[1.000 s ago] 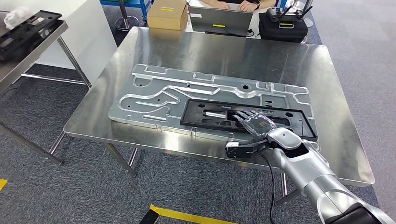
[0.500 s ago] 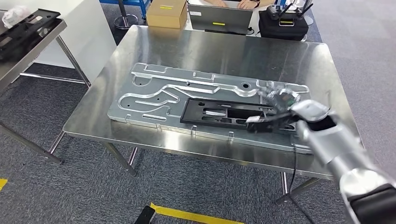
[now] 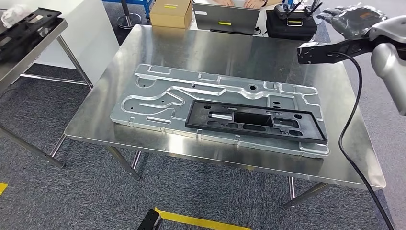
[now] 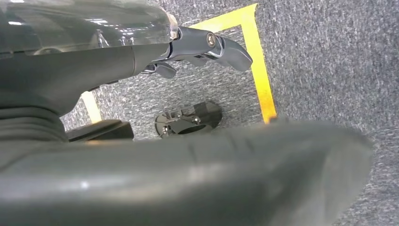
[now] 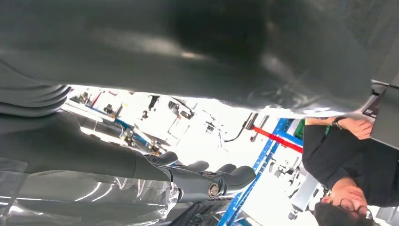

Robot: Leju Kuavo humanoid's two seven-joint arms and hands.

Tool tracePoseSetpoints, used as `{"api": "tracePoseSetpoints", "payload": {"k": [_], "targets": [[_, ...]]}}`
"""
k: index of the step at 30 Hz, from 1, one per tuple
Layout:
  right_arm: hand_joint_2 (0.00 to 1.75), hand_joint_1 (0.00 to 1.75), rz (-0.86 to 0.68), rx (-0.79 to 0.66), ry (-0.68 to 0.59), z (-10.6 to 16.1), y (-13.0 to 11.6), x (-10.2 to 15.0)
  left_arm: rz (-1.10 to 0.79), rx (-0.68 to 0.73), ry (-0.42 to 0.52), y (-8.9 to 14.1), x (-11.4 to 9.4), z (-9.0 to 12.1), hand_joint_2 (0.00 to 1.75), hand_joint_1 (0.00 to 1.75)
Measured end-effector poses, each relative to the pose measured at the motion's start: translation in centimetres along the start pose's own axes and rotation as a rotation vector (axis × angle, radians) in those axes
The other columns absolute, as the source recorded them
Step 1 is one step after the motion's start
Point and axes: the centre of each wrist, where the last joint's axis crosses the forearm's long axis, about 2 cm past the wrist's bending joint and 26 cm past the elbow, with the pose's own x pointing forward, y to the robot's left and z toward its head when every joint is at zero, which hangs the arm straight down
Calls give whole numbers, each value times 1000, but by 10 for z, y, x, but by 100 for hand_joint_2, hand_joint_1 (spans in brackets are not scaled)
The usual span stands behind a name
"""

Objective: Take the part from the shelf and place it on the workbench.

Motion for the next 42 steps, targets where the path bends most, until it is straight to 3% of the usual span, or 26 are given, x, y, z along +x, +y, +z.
{"api": "tracePoseSetpoints", "payload": {"k": [15,24,29,42], "targets": [[0,0,-27,4,34,7,8,-18,11,6,7,1,2,-1,0,0],[0,0,-76,61,81,23,23,-48,12,-12,18,1,3,-1,0,0],[0,0,-76,61,96,33,19,-64,6,-19,22,0,7,-3,0,0],[0,0,-57,62,83,30,39,-53,16,-2,28,0,7,-3,0,0]]}}
